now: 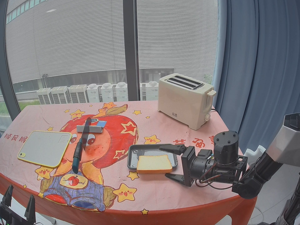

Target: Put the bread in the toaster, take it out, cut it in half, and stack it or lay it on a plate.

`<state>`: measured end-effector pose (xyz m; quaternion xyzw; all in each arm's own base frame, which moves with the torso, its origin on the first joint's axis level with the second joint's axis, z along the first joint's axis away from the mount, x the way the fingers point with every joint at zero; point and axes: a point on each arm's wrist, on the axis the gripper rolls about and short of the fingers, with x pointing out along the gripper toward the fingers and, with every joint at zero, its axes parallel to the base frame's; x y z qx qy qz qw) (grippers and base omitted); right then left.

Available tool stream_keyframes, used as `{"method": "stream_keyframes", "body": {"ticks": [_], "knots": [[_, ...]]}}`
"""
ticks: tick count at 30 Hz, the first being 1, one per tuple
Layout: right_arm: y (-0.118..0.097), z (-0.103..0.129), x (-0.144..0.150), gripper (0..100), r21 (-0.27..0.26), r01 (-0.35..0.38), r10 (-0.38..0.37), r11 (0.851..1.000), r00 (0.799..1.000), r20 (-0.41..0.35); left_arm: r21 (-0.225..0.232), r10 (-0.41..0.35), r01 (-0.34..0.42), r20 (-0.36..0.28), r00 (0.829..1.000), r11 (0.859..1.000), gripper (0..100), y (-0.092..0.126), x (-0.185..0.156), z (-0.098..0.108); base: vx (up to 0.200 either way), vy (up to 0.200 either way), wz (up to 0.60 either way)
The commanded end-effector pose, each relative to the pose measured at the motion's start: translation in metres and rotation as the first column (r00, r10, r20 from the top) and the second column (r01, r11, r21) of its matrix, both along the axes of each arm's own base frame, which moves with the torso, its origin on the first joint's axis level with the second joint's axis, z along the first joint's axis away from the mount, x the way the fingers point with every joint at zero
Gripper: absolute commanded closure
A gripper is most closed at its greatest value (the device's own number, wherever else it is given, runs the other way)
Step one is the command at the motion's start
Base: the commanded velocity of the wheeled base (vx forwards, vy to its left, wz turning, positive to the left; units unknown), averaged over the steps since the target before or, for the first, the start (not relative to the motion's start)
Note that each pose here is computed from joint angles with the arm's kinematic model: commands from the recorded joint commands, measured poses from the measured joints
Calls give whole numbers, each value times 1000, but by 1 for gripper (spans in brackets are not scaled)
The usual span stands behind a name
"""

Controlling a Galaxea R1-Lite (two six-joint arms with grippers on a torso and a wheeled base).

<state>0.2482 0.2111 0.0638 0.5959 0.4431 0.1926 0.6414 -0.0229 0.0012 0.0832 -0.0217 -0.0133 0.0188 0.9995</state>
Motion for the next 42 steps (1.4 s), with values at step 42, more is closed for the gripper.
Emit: {"method": "stream_keyframes", "body": {"ticks": [42], "knots": [[8,45,-11,100,-123,1,13,992,994,108,0,0,0,-4,1000,1000,0,0,0,-4,0,0,0]]}}
